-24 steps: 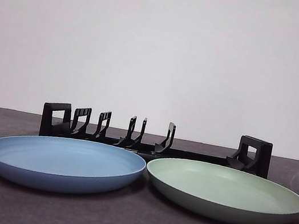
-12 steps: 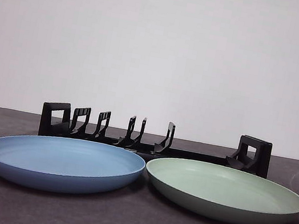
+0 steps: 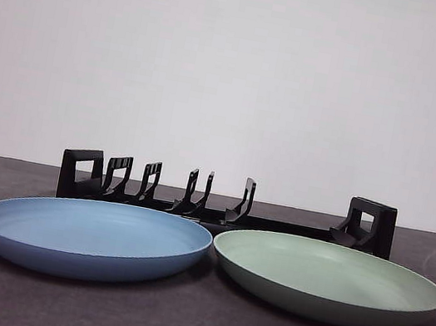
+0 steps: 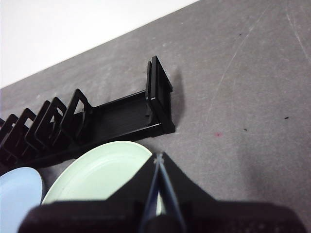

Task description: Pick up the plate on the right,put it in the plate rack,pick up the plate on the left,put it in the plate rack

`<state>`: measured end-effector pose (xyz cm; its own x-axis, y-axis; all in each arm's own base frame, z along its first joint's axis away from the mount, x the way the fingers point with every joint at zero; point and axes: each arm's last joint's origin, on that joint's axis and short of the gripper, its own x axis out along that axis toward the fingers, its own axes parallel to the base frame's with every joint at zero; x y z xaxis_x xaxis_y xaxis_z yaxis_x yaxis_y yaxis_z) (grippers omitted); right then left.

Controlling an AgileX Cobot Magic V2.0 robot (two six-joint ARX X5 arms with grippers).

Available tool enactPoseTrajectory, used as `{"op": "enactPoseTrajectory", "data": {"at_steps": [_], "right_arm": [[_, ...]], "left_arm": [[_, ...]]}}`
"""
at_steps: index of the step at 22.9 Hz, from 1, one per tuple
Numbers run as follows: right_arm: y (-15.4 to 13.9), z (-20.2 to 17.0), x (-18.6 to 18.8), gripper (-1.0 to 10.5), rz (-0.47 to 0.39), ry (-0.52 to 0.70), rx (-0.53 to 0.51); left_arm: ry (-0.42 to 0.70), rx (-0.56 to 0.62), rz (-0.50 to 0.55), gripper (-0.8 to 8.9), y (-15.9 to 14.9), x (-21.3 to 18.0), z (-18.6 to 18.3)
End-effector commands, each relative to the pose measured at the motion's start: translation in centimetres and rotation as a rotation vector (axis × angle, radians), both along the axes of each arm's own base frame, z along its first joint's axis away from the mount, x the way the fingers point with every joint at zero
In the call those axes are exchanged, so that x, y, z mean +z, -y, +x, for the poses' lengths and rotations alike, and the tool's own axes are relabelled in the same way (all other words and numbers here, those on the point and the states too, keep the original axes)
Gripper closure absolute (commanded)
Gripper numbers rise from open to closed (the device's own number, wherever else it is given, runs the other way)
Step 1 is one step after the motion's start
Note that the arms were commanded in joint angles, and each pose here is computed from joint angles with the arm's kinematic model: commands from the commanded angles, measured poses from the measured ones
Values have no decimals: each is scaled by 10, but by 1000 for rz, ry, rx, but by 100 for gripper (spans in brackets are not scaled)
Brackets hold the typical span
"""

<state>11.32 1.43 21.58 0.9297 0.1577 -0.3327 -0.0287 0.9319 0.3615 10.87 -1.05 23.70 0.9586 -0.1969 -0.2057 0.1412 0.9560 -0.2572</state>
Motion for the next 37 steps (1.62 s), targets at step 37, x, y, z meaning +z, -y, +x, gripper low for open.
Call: {"op": "enactPoseTrajectory", "data": {"at_steps": [37], "right_arm": [[-21,147,-67,851,12,-774,373]], "left_arm": [[-163,-679,360,530,125,73,81]]}}
